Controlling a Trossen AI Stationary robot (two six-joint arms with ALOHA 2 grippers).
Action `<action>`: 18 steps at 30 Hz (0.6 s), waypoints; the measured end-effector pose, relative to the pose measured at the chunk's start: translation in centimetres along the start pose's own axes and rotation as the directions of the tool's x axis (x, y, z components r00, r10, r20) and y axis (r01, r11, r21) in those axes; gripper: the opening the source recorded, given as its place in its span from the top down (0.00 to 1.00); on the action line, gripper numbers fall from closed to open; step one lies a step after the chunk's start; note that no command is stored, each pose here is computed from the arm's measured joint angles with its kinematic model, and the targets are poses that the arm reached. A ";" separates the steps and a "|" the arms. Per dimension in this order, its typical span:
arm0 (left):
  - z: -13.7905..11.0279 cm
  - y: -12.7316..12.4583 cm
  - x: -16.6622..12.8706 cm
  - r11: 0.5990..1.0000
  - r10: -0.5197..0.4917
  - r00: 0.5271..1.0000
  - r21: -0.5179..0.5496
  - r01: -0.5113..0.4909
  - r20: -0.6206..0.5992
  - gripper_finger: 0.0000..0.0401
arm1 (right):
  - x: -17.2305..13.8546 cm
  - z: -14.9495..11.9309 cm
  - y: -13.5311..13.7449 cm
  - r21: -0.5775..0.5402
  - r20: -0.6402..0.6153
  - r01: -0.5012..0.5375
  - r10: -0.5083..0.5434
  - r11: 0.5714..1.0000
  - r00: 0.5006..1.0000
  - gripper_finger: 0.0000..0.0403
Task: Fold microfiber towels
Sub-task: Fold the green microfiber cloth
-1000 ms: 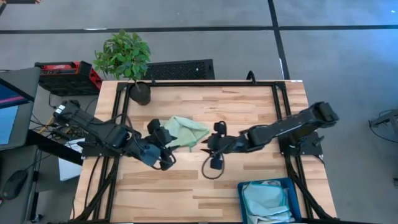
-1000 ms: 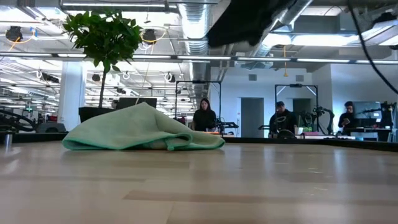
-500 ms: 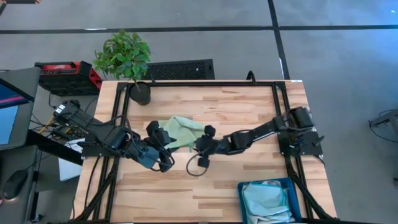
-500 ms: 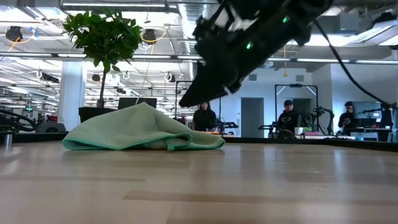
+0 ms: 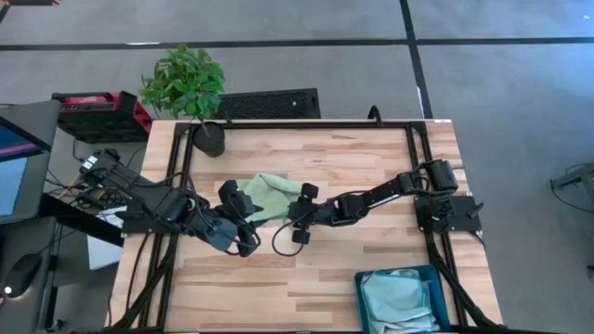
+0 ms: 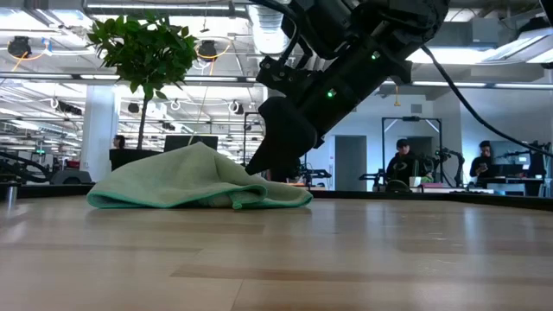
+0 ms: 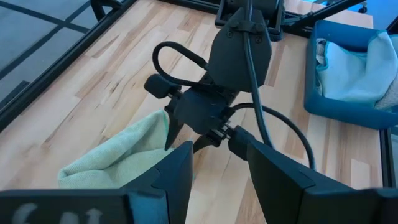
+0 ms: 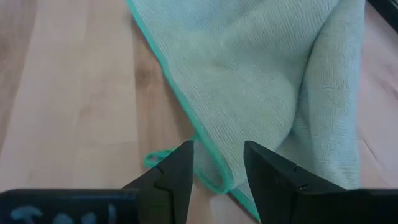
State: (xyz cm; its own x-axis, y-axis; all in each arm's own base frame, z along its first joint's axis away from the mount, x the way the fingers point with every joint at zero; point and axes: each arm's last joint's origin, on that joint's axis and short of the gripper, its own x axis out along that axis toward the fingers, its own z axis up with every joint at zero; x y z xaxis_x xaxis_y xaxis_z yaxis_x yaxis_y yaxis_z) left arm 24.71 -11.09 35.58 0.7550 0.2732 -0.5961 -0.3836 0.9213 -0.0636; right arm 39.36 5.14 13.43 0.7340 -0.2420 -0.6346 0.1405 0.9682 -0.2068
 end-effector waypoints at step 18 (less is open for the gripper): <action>0.0 0.0 0.0 1.000 0.000 1.000 -0.024 0.000 0.000 0.64 | 1.4 -1.8 0.0 -0.031 -0.085 0.048 -0.050 0.998 0.995 0.59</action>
State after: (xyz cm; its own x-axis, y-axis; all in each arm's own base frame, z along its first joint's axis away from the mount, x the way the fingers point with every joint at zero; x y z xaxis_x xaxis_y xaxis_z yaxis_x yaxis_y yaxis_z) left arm 24.73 -11.09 35.57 0.7552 0.2728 -0.5960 -0.3957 0.9146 -0.0828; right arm 39.22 4.64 11.22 0.6670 -0.2950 -0.6842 0.1552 0.9532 -0.2596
